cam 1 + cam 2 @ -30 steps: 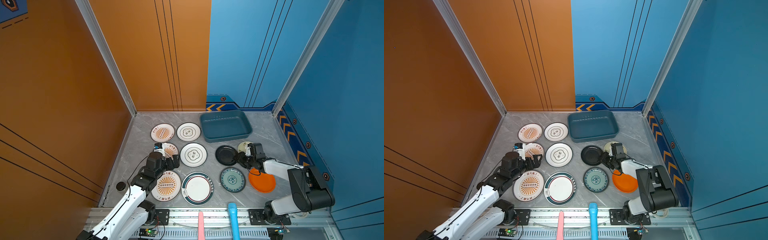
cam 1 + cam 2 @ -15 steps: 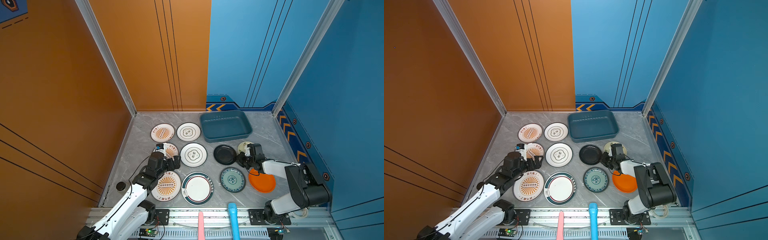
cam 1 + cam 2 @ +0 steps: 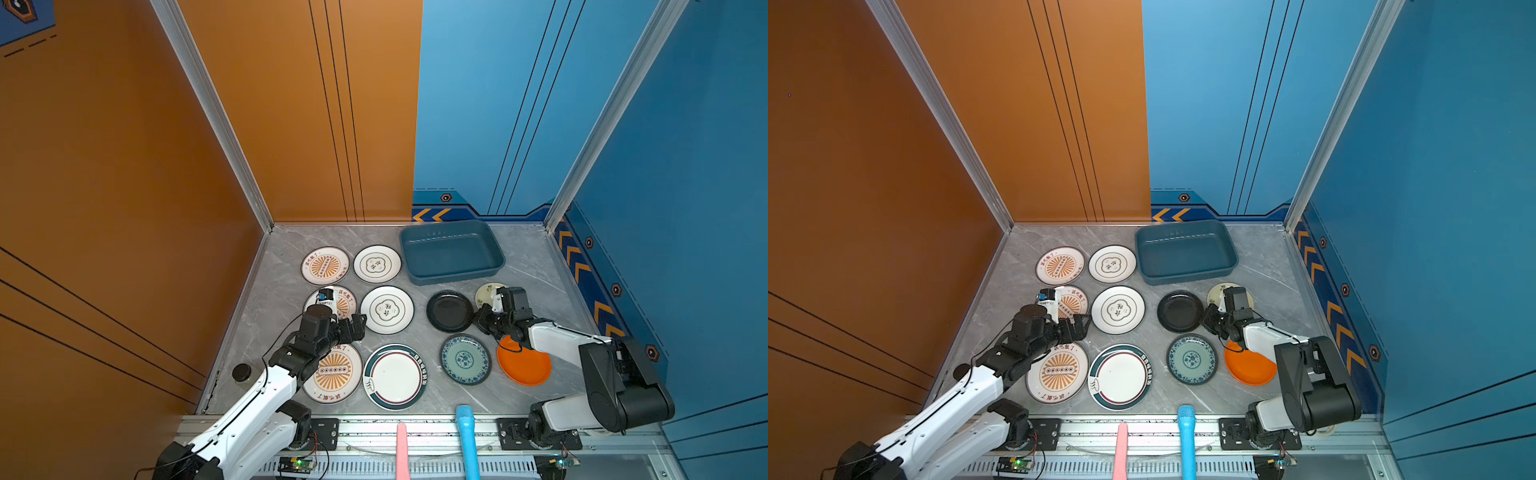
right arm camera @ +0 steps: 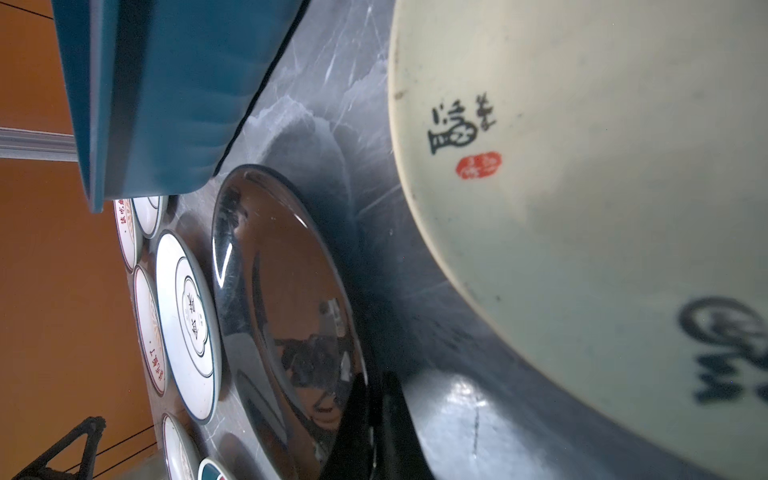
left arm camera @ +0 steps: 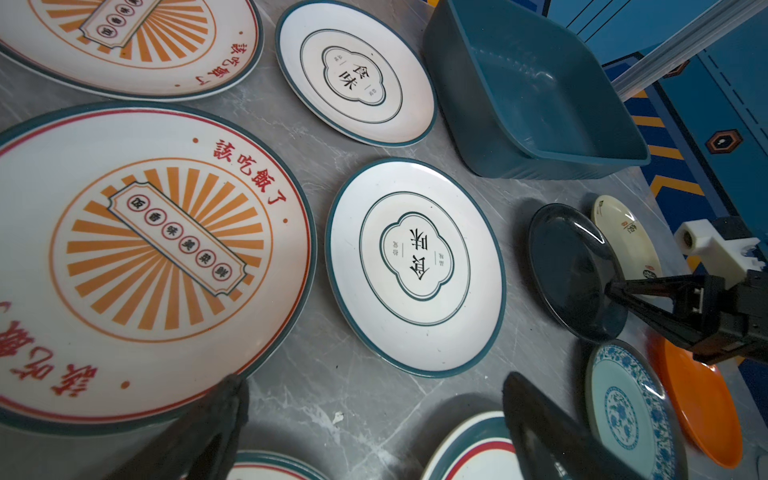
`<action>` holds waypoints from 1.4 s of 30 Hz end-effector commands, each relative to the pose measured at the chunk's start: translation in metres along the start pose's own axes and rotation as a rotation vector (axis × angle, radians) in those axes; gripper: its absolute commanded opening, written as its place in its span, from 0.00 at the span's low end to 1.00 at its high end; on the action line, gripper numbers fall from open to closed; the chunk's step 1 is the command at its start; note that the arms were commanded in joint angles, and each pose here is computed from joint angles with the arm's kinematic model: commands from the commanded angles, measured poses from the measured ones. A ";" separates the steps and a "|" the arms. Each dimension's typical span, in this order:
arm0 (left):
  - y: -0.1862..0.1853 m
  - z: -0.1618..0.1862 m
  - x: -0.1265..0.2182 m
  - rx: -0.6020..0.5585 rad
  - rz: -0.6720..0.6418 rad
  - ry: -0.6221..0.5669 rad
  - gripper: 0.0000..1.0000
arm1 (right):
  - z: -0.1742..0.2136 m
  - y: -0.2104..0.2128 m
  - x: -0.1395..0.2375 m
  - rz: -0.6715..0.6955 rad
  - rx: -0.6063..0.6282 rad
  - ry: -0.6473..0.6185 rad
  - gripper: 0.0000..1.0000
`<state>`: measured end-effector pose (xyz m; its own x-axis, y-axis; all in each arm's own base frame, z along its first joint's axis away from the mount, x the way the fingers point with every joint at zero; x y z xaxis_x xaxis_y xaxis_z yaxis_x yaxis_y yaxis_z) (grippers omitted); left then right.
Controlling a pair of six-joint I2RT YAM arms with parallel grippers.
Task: Place the plates into the plastic bin on the countertop
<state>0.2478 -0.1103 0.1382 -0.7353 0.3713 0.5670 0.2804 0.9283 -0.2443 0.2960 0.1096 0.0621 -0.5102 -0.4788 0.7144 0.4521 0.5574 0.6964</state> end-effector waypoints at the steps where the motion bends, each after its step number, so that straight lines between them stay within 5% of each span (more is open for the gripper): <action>1: -0.013 0.001 -0.002 -0.012 0.077 -0.002 0.98 | 0.007 0.002 0.008 0.006 0.023 0.022 0.02; 27: -0.091 -0.011 -0.029 0.037 0.499 0.047 1.00 | 0.050 0.069 0.037 -0.094 0.262 0.231 0.00; 36: -0.111 -0.016 -0.040 0.052 0.560 0.074 0.87 | 0.069 0.092 0.033 -0.129 0.328 0.281 0.00; 42: -0.118 -0.017 -0.042 0.062 0.584 0.090 0.61 | 0.078 0.104 0.029 -0.142 0.359 0.299 0.00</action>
<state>0.2542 -0.2266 0.1444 -0.4331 0.7945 0.4256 0.5503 0.6071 -0.5733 0.2672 0.1967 0.1387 -0.2987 -0.6897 0.6596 0.1354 0.6535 0.7447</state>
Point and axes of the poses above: each gripper's point midway between its finger pads, its own x axis back along the fingers, its own y axis along the line the jaws close on, z = x × y, the point moved 3 cm from there along x, back along the fingers, and after that the axes turned 15 degrees about -x, right-handed, at the moved point
